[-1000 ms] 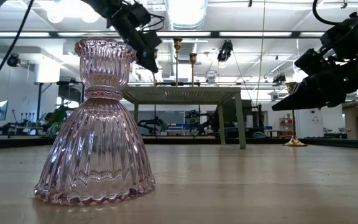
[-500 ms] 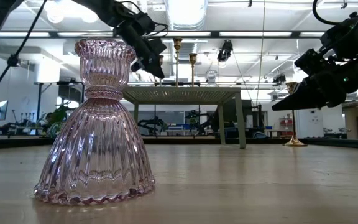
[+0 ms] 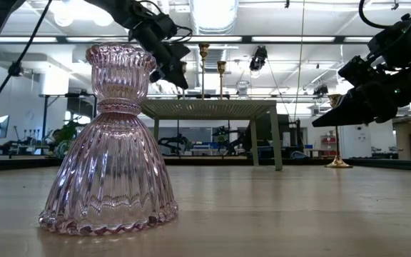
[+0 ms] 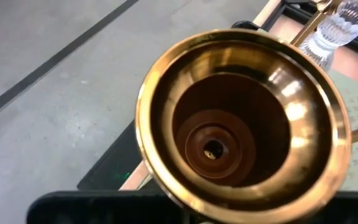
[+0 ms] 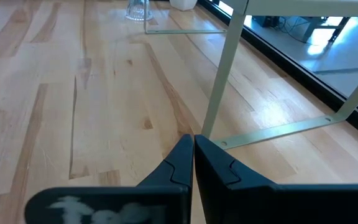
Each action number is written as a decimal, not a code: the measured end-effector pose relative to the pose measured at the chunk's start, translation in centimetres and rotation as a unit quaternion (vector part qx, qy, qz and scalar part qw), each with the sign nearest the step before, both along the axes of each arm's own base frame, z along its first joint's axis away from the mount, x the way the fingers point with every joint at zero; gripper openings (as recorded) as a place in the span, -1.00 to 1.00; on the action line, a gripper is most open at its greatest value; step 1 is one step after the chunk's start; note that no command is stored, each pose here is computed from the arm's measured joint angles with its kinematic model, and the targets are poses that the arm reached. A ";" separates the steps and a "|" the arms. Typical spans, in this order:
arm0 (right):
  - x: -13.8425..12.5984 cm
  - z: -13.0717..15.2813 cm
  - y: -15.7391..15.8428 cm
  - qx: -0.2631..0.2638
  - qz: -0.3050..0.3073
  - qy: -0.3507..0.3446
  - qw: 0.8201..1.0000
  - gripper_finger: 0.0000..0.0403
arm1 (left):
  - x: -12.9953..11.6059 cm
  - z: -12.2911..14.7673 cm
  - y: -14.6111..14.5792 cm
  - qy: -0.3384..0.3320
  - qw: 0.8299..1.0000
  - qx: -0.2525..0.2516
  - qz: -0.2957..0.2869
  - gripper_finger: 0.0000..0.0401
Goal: Pick & Place candle stick holders
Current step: Put the gold candle holder on the shelf, then put the transparent glass candle holder on the shelf
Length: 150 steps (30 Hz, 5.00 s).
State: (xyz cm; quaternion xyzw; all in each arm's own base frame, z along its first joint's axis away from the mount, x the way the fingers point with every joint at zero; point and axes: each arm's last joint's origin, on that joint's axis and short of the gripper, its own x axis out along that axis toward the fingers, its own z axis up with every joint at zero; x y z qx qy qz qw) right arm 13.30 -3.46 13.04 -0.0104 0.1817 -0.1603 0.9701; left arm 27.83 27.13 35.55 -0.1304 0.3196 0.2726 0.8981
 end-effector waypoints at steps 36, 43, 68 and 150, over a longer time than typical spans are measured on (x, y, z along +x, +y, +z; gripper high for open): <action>0.0 0.0 0.0 0.000 0.000 0.000 1.000 -0.96 | 0.2 -0.1 -0.6 0.014 1.000 -0.004 -0.001 -0.90; 0.0 0.0 0.0 0.000 0.000 0.000 1.000 -0.96 | 0.4 -0.1 -0.8 0.013 1.000 -0.005 -0.004 -0.88; 0.0 0.0 0.0 0.000 0.000 0.000 1.000 -0.96 | 0.5 -0.3 -0.8 0.016 1.000 -0.005 -0.014 -0.64; 0.0 0.0 0.0 0.000 0.000 0.000 1.000 -0.96 | -12.9 -10.4 -23.2 -0.040 0.973 -0.193 0.123 0.25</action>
